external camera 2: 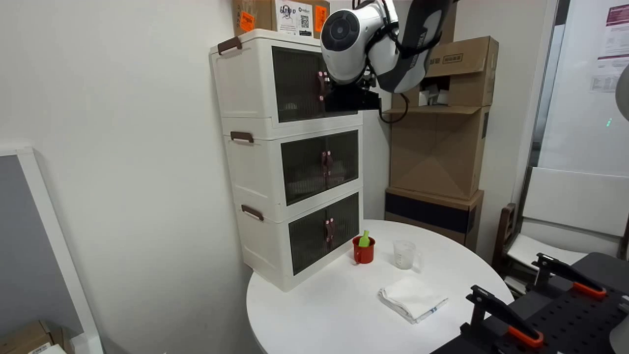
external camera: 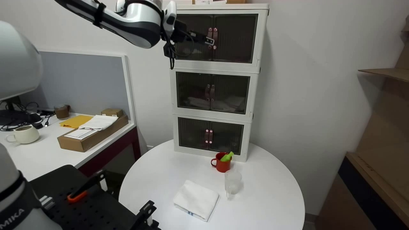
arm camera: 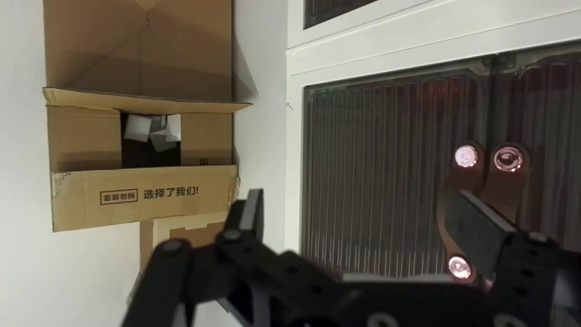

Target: Open the two doors of the topmost shelf

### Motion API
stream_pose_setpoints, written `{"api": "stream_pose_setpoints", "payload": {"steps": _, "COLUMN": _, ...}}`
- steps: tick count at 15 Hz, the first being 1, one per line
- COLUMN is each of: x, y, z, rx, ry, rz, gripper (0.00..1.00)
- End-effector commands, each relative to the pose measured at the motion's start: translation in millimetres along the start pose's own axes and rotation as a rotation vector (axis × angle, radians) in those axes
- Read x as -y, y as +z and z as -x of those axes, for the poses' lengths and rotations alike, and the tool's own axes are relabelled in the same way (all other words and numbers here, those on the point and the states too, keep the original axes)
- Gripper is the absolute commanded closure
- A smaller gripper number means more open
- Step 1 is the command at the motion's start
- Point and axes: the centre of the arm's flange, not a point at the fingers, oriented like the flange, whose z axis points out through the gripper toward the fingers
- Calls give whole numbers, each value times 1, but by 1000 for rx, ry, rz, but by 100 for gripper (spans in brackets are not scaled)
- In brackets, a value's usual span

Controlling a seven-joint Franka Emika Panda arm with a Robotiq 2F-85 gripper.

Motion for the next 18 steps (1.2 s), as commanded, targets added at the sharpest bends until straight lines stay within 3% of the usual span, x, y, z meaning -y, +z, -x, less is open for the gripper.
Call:
{"api": "stream_pose_setpoints", "payload": {"steps": 1, "x": -7, "y": -3, "z": 6, "rx": -80, "ry": -23, "rz": 55, "gripper": 0}}
{"api": "stream_pose_setpoints", "payload": {"steps": 5, "x": 0, "y": -10, "z": 10, "rx": -219, "ry": 10, "rz": 156, "gripper": 0}}
{"api": "stream_pose_setpoints", "payload": {"steps": 9, "x": 13, "y": -20, "z": 17, "rx": -319, "ry": 31, "rz": 158, "gripper": 0}}
{"api": "stream_pose_setpoints", "payload": {"steps": 14, "x": 21, "y": -19, "z": 20, "rx": -338, "ry": 78, "rz": 96, "gripper": 0}}
{"api": "stream_pose_setpoints", "payload": {"steps": 18, "x": 24, "y": 0, "z": 14, "rx": -301, "ry": 102, "rz": 61, "gripper": 0}}
